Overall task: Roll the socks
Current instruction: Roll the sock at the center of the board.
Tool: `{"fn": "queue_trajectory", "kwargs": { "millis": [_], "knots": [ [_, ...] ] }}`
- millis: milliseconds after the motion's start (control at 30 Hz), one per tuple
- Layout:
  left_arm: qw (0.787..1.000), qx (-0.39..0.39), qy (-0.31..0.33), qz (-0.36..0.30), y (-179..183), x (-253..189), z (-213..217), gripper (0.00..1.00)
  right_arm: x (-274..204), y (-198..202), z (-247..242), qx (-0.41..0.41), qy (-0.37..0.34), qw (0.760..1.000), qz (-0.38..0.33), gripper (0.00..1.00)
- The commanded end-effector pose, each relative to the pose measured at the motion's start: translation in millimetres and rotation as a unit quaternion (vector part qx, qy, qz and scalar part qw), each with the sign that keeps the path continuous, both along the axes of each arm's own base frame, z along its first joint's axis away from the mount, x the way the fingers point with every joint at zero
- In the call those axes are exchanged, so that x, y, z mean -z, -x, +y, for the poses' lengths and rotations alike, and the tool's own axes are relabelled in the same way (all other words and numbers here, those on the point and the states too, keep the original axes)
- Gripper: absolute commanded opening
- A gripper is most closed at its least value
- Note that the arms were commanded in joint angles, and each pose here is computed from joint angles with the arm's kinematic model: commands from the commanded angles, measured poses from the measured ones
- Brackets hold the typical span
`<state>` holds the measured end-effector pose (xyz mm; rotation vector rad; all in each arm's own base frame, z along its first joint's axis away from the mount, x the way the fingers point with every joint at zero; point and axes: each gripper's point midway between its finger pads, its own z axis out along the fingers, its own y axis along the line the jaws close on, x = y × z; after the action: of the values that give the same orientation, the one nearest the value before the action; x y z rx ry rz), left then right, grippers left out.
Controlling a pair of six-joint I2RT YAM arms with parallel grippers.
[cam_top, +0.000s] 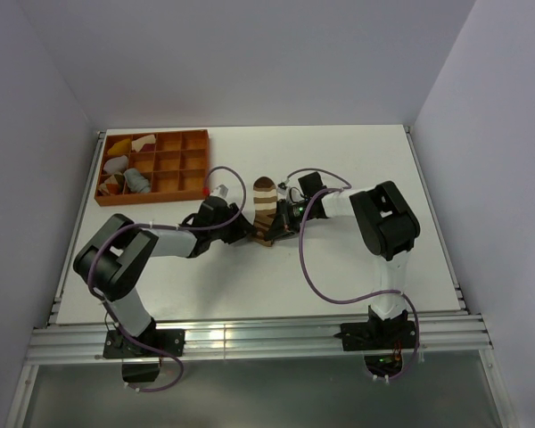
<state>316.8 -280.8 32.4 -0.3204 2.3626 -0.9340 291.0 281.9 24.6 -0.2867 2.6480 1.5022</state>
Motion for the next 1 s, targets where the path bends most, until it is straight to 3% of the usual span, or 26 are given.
{"fn": "queue_trajectory", "kwargs": {
  "millis": [0,233,300,333,367,467,633,967],
  "knots": [
    [1.0,0.014,0.001,0.015,5,7,-6,0.4,36,-5,-17,0.028,0.064,0.998,0.003,0.0],
    [0.999,0.019,-0.009,0.024,5,7,-7,0.04,30,-9,-21,0.026,0.075,0.996,-0.036,0.0],
    [0.999,0.02,-0.016,0.022,3,4,-8,0.0,20,-12,-21,0.027,0.077,0.995,-0.06,0.07],
    [0.999,0.021,-0.019,0.022,2,3,-8,0.0,17,-13,-21,0.025,0.078,0.994,-0.076,0.11],
    [0.999,0.02,-0.029,0.024,2,3,-7,0.0,13,-14,-22,0.027,0.078,0.993,-0.09,0.23],
    [0.998,0.021,-0.047,0.027,1,2,-5,0.0,-11,-20,-22,0.039,0.077,0.983,-0.163,0.37],
    [0.996,0.027,-0.079,0.041,1,3,-1,0.0,-60,-29,-28,0.056,0.112,0.938,-0.324,0.52],
    [0.989,0.041,-0.13,0.065,5,-2,8,0.0,-73,-13,-8,0.015,0.187,0.854,-0.486,0.59]
  ]
}}
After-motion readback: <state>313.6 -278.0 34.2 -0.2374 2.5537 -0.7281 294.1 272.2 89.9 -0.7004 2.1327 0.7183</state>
